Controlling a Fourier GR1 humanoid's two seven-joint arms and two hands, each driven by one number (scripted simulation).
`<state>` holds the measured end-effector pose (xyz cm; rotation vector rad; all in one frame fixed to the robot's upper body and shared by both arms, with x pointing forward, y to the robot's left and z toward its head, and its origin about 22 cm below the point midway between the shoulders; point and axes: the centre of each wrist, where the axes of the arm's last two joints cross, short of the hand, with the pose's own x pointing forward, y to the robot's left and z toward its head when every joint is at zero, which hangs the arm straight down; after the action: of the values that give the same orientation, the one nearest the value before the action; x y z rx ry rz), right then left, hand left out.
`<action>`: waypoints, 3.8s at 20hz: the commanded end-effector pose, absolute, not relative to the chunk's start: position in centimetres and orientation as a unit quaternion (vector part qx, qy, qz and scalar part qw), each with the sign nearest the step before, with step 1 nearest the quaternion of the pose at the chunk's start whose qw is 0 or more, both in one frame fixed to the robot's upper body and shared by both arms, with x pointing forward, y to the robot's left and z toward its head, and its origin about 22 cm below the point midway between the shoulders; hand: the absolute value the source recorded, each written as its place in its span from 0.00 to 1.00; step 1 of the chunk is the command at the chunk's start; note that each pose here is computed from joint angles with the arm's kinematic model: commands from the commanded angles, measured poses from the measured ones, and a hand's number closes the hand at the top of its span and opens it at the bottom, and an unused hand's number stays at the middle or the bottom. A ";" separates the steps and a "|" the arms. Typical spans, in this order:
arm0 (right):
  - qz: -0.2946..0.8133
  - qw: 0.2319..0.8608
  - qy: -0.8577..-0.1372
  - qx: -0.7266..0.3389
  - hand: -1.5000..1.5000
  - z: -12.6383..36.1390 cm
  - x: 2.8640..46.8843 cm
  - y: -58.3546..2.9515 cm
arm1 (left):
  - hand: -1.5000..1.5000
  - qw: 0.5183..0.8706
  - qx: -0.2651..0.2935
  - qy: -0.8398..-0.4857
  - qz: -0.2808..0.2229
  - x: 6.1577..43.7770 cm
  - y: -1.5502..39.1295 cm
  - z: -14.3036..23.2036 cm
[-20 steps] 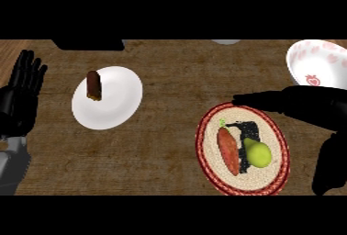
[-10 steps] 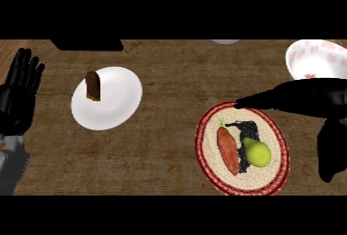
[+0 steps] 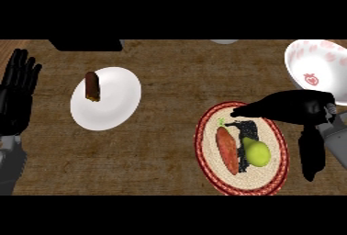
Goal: Pick the pear from the placemat and place it in the bowl
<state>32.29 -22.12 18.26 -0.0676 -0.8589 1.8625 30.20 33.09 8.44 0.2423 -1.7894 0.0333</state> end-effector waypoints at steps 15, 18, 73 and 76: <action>0.779 0.517 -0.354 -0.010 0.00 9.3 32.9 -24.6 | 0.50 0.620 0.100 -0.778 0.016 29.3 34.4 8.4; 0.779 0.516 -0.356 -0.007 0.00 8.0 32.4 -25.1 | 0.50 0.618 0.109 -0.778 0.016 29.2 32.8 9.9; 0.362 0.680 -0.340 -0.540 1.00 15.7 19.2 -61.3 | 0.50 0.620 0.133 -0.772 0.047 27.1 35.6 8.0; 0.323 0.662 -0.361 -0.572 1.00 17.0 15.6 -63.6 | 0.50 0.621 0.133 -0.772 0.036 27.0 36.4 7.6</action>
<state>20.18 -60.47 14.88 -1.1523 -0.7888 0.8703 27.61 35.65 8.12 0.3154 -1.7728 0.1011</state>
